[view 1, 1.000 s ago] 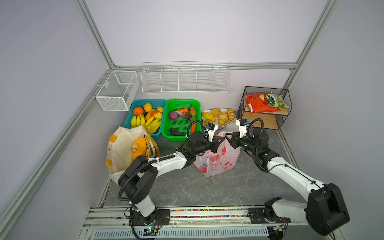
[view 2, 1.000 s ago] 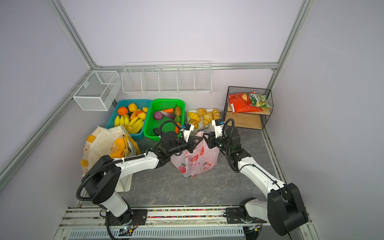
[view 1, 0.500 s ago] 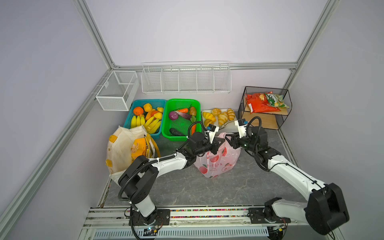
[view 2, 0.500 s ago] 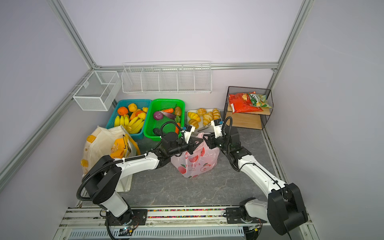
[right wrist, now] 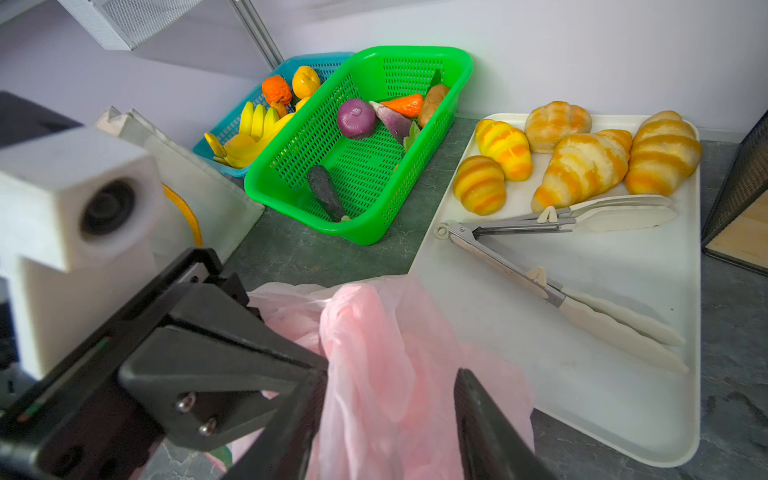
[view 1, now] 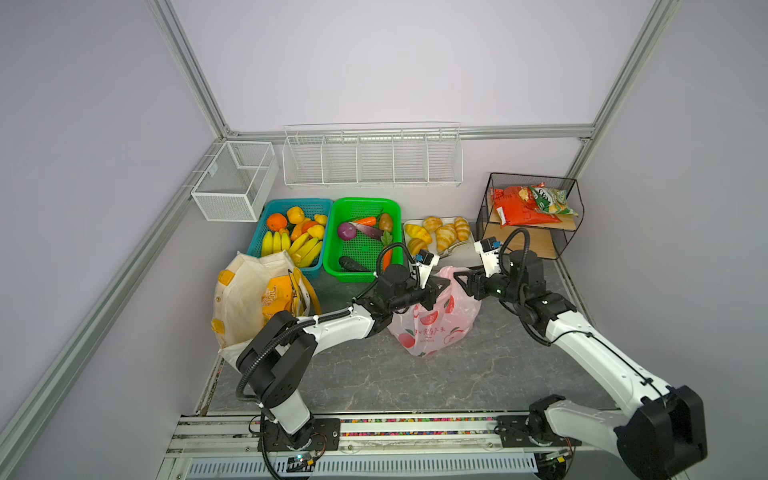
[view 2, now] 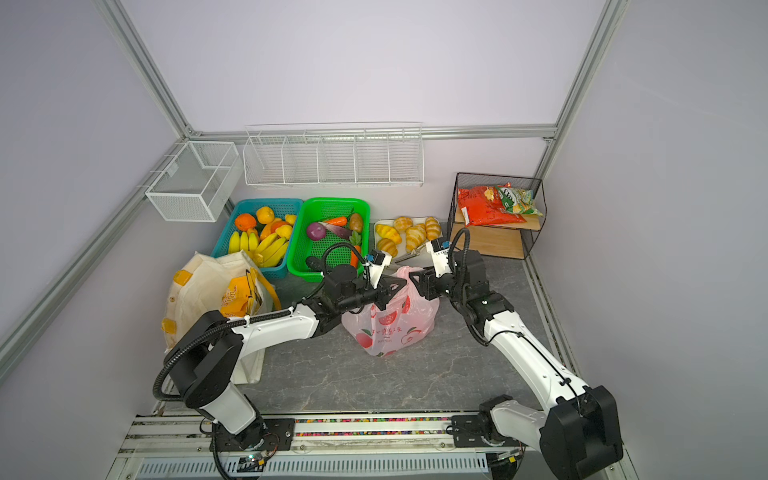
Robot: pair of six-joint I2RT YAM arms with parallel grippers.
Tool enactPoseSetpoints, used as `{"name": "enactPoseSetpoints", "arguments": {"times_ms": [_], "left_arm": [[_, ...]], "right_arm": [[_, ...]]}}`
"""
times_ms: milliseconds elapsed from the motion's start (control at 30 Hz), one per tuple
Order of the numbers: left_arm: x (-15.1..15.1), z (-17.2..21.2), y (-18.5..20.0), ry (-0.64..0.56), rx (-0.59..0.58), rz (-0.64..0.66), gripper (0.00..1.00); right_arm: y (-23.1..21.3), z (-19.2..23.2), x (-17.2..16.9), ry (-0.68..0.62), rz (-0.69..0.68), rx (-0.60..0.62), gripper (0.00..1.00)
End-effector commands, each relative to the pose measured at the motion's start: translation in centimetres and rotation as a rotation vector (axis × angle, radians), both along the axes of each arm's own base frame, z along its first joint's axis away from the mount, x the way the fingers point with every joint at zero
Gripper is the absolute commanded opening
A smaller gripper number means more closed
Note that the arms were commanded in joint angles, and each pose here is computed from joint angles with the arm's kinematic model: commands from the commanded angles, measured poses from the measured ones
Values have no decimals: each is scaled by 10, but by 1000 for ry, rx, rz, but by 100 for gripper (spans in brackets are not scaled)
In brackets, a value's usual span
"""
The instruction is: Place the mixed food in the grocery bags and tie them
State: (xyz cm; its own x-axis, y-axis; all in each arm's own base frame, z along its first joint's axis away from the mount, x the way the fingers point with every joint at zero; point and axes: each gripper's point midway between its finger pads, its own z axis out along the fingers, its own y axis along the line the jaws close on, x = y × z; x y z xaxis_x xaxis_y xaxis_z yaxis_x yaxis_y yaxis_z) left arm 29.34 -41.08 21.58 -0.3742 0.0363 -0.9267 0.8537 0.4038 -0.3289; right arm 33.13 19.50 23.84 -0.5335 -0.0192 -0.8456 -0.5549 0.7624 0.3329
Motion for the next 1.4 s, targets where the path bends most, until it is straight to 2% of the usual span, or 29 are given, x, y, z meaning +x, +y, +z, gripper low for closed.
{"name": "enactPoseSetpoints", "arguments": {"times_ms": [0,267,400,567,600,667,733,833,967,1133,1233,1367], "left_arm": [[-8,1,-4,-14,11,-33,0],[-11,-2,-5,-24,28,-40,0],[-13,-4,-5,-26,35,-41,0],[-20,-7,-8,-36,49,-77,0],[-25,-8,-9,-36,51,-106,2],[-35,-8,-10,-33,54,-160,19],[-47,-4,-9,-37,46,-218,31],[-63,10,-4,-50,49,-291,42],[-74,41,13,-51,32,-350,49],[-66,83,46,-81,-24,-324,54],[-48,86,62,-110,27,-233,61],[-36,72,64,-130,136,-232,65]], "right_arm": [[10,14,-2,-10,50,56,59],[23,0,10,26,74,64,61],[25,-3,14,26,81,64,48],[29,-2,12,-2,119,65,18],[30,1,11,-21,132,61,14],[30,7,10,-58,152,57,9],[31,14,8,-106,184,54,6],[33,24,4,-165,234,53,6],[31,35,-5,-244,293,56,6],[31,56,-17,-328,363,83,6],[32,50,-27,-333,403,93,6],[34,54,-33,-355,442,104,6]]}}
